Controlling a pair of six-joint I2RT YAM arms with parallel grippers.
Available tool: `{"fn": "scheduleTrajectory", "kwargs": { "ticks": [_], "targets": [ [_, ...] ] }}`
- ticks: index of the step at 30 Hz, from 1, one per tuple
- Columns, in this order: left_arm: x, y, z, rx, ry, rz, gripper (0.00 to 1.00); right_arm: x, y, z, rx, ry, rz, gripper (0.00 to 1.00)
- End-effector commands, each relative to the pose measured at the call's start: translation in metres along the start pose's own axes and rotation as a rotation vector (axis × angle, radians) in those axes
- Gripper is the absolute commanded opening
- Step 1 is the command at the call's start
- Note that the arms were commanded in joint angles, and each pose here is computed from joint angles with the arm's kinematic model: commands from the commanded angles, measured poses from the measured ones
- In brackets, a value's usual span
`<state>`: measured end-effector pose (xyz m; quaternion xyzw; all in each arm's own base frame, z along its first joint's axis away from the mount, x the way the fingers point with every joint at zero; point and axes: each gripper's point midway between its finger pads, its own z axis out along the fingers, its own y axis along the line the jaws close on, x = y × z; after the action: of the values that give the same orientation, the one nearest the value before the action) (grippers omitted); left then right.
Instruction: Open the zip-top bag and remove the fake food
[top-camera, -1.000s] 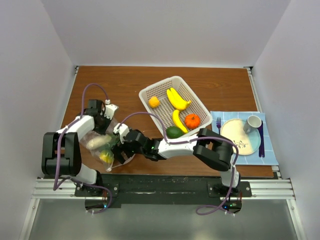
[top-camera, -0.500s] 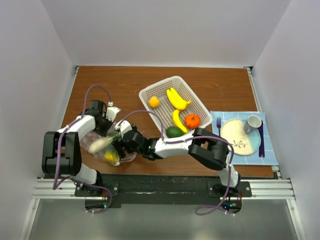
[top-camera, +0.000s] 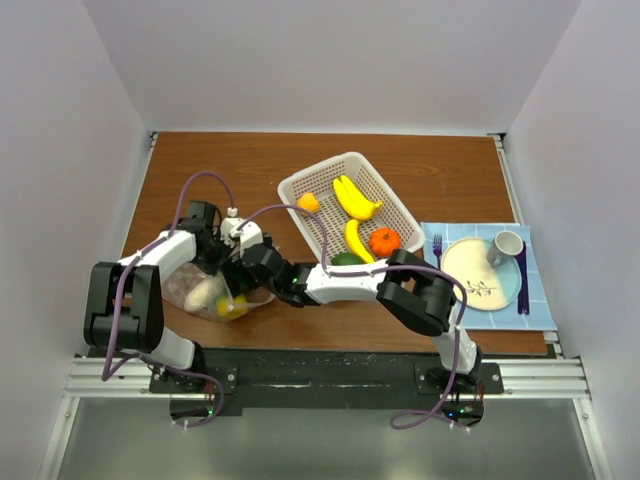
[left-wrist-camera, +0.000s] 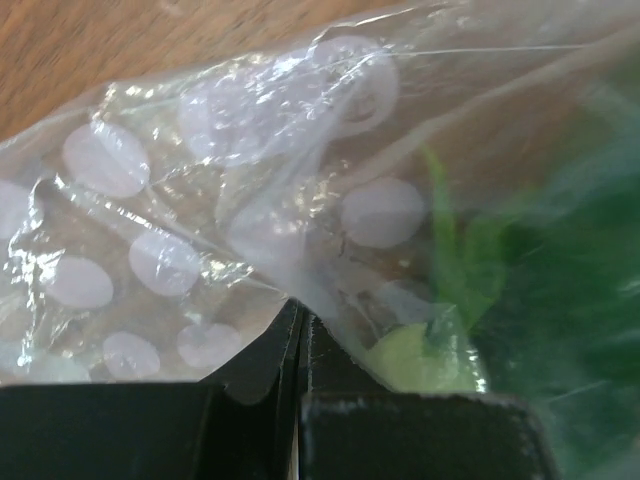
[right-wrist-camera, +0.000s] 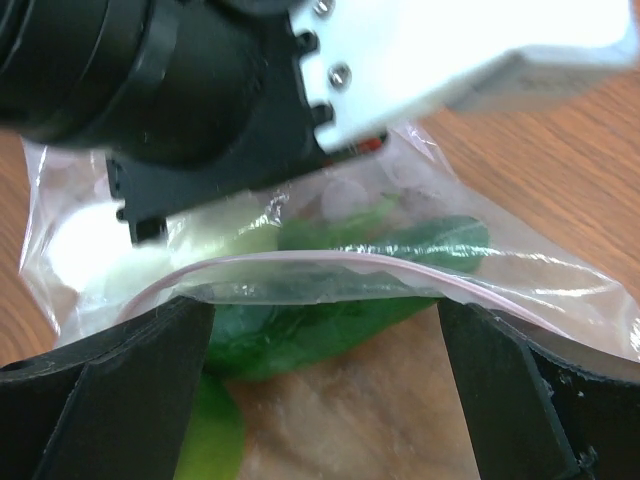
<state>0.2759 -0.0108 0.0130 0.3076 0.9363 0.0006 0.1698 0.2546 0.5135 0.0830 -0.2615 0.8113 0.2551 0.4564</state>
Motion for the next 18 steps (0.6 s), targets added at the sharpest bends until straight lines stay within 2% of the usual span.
{"fn": "scheduleTrajectory", "kwargs": {
  "ticks": [1, 14, 17, 18],
  "targets": [
    [0.012, -0.047, 0.001, 0.186, 0.037, 0.027, 0.00, 0.002, 0.007, 0.013, -0.008, 0.013, 0.037, 0.99],
    [0.018, -0.062, -0.001, 0.255, 0.027, 0.059, 0.00, 0.059, -0.017, 0.038, 0.098, 0.127, -0.012, 0.98],
    [0.021, -0.053, 0.004, 0.204, 0.044, 0.053, 0.00, 0.070, -0.026, 0.035, 0.124, 0.144, -0.026, 0.95],
    [0.026, -0.045, 0.007, 0.162, 0.073, 0.045, 0.00, 0.067, -0.026, 0.031, 0.125, 0.137, -0.025, 0.90]
  ]
}}
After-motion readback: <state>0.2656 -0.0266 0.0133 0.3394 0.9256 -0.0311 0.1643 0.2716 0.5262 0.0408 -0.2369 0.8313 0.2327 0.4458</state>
